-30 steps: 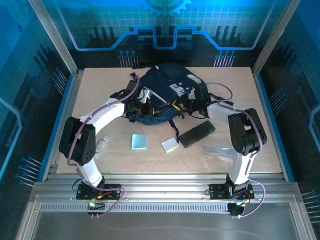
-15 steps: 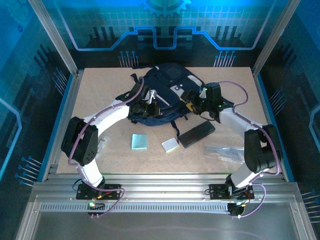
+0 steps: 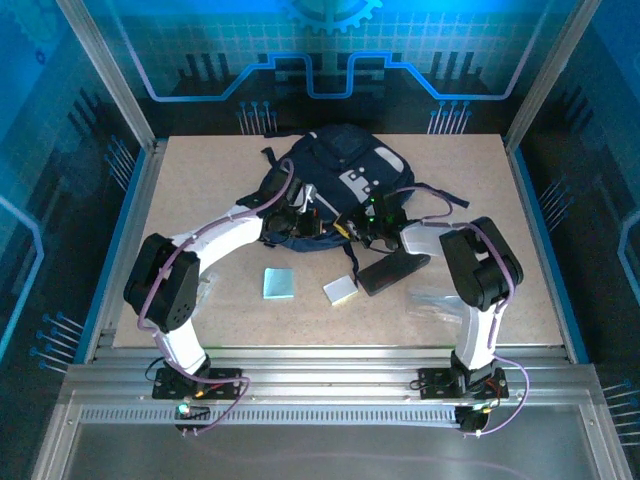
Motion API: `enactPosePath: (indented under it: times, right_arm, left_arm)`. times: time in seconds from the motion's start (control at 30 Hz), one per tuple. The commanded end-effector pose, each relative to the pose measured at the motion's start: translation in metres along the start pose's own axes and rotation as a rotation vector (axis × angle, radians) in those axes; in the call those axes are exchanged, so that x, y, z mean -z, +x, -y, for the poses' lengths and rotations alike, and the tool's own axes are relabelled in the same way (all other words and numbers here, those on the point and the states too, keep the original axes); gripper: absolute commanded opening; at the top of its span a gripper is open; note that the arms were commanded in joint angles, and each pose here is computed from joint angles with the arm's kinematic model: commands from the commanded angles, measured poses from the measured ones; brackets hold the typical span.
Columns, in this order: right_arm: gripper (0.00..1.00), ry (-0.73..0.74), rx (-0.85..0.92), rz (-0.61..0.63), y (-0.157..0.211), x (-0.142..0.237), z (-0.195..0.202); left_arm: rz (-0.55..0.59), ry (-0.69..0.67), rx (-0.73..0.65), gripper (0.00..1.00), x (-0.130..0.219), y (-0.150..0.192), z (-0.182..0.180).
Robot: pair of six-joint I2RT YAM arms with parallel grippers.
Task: Pack the student bag
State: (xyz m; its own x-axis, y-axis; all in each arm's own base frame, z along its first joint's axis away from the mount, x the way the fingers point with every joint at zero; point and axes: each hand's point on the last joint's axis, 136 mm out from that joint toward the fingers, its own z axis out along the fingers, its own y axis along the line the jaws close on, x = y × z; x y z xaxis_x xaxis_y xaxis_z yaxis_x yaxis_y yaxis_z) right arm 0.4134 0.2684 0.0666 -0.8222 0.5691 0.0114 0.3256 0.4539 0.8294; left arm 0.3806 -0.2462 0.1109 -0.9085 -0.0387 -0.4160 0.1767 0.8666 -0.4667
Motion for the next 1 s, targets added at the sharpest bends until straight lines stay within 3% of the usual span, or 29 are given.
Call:
enactPosePath:
  times: [0.0,0.3,0.67,0.97]
  right_arm:
    - [0.0,-0.025,0.001,0.115,-0.024,0.004,-0.006]
    - [0.0,0.026,0.037,0.179,-0.045,0.049,0.008]
    - [0.0,0.057,0.055,0.187,-0.056,0.06,0.017]
    - [0.0,0.066,0.127,0.195,-0.088,0.076,0.006]
  left_arm:
    - [0.077,-0.001,-0.039,0.0,0.012,-0.015,0.002]
    - [0.226,-0.297,0.114,0.0,0.043,-0.036,-0.105]
    - [0.476,-0.494,0.131,0.0,0.089,-0.085,-0.161]
    - [0.473,-0.323,0.158,0.0,0.102,-0.058,-0.12]
